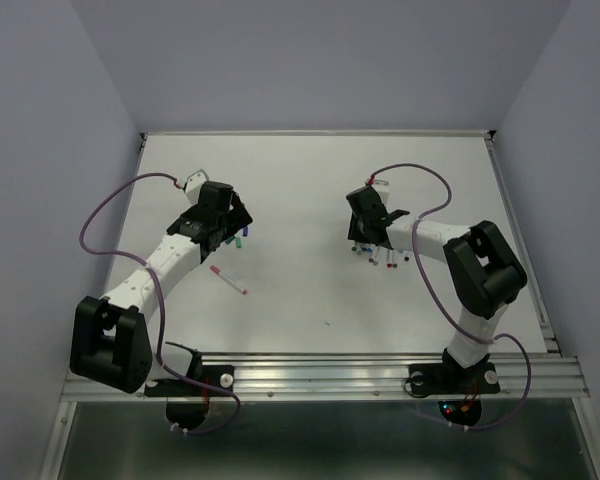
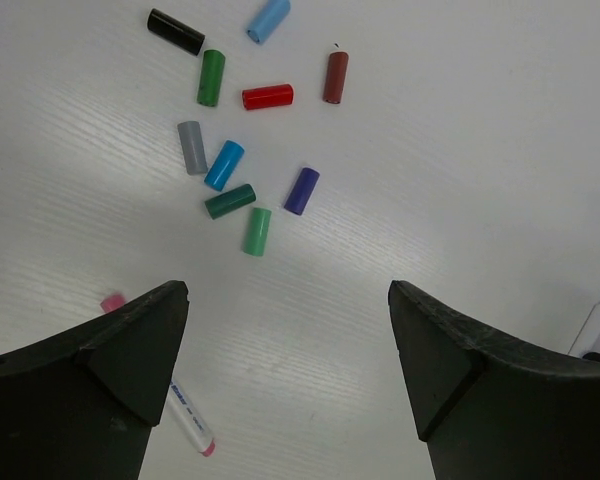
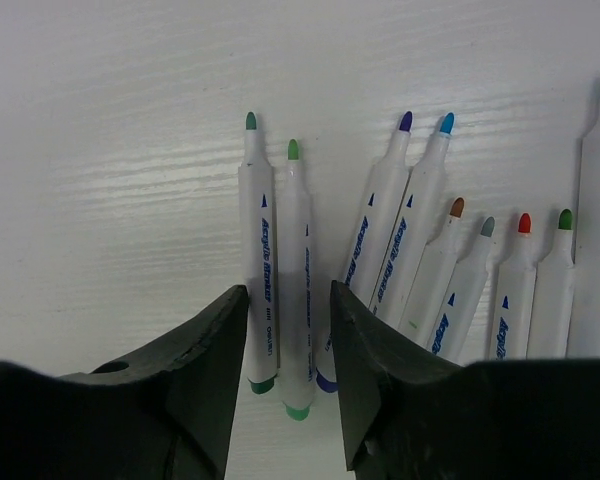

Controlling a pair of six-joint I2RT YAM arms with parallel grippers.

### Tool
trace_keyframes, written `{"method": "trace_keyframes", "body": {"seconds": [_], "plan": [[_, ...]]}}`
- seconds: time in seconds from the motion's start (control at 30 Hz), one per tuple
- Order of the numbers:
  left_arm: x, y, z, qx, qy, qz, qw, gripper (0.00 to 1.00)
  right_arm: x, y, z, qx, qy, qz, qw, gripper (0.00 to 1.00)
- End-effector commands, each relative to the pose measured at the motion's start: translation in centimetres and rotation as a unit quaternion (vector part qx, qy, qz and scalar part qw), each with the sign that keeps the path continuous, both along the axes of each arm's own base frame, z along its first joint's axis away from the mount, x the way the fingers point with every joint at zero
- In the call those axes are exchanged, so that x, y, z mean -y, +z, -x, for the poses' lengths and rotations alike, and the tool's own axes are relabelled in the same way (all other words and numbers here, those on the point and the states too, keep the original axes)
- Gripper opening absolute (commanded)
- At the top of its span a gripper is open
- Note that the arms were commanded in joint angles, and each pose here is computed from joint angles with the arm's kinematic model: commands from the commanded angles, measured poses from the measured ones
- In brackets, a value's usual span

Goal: Open the pen caps

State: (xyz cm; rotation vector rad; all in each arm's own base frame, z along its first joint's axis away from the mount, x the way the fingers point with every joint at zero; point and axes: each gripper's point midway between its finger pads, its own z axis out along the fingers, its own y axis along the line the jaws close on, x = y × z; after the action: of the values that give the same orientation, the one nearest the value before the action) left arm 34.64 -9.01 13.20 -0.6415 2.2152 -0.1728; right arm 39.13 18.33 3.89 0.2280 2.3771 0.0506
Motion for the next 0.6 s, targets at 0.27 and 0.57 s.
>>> {"method": "trace_keyframes", "body": {"seconds": [0.27,0.57], "plan": [[-0.8,1.6,0.4,0.023,0.01,0.0,1.0,0.98,-1.9,6.4,-0.3,0.064,0.086,-0.043,0.993,0.77],[-2.8,-2.2,4.2,-0.062,0.054,-0.023,0.996,0.99,-3.9,9.0,2.5,0.089,0.171,-0.096,0.977,1.0]]}}
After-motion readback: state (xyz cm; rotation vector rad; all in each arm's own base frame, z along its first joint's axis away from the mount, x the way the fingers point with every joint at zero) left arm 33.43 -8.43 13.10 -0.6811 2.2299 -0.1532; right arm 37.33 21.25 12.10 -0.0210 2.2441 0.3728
